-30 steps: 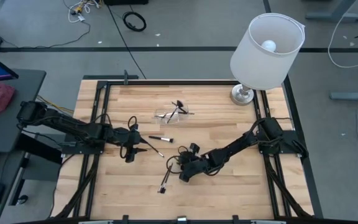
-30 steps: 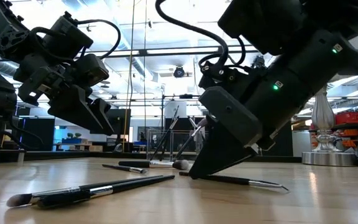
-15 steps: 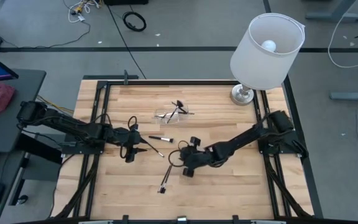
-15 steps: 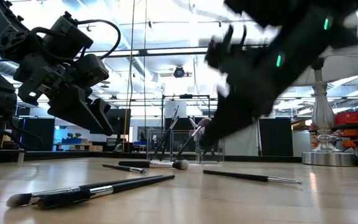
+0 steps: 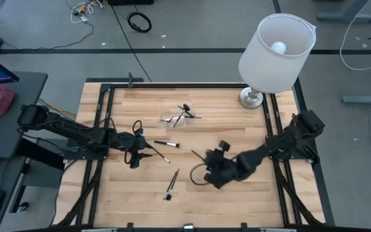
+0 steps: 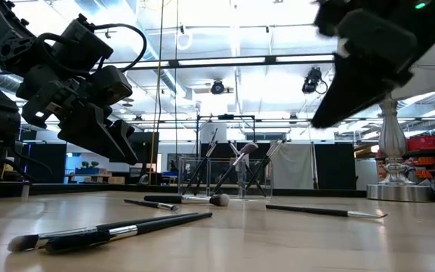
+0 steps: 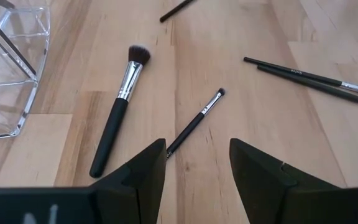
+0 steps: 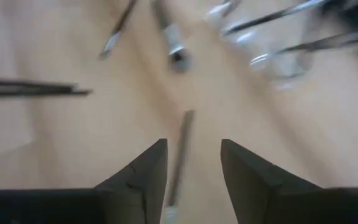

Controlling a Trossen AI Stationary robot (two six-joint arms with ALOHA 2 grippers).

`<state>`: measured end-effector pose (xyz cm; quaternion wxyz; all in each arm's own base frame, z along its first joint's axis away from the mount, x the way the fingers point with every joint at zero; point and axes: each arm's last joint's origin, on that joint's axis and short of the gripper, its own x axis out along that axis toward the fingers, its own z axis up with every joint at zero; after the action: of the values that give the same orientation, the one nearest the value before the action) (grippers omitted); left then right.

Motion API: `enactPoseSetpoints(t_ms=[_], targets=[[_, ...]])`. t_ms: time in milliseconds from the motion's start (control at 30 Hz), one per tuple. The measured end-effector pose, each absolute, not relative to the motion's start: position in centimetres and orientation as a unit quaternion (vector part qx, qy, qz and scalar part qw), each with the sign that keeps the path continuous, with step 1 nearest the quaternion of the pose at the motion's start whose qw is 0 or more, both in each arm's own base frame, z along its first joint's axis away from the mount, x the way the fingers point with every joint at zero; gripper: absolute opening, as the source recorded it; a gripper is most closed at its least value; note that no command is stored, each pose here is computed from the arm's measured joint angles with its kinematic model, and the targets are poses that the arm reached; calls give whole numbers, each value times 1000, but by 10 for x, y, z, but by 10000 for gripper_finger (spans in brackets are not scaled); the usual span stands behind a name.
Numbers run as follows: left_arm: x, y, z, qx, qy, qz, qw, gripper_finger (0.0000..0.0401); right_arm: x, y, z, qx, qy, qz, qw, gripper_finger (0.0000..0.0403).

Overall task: Put items in baskets/containers
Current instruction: Put the black liner brush into the transparent organizer

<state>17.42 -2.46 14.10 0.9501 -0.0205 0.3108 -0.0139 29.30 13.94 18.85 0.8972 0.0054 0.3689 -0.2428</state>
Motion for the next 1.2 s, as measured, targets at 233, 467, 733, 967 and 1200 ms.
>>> enactPoseSetpoints(t_ms=[233, 467, 733, 967, 1200], targets=[[175, -25, 142, -30, 307, -11, 951, 181, 248, 152, 209, -108, 333, -296, 889, 145], [175, -23, 142, -52, 302, 20, 952, 181, 200, 125, 219, -95, 300, -379, 870, 148], [175, -23, 142, -49, 301, 26, 952, 181, 196, 119, 133, 92, 186, -261, 943, 148], [175, -23, 142, -49, 301, 26, 952, 181, 204, 105, 108, 66, 106, -161, 979, 149], [175, -23, 142, -49, 302, 26, 952, 181, 242, 117, 78, 35, 157, -165, 973, 149]])
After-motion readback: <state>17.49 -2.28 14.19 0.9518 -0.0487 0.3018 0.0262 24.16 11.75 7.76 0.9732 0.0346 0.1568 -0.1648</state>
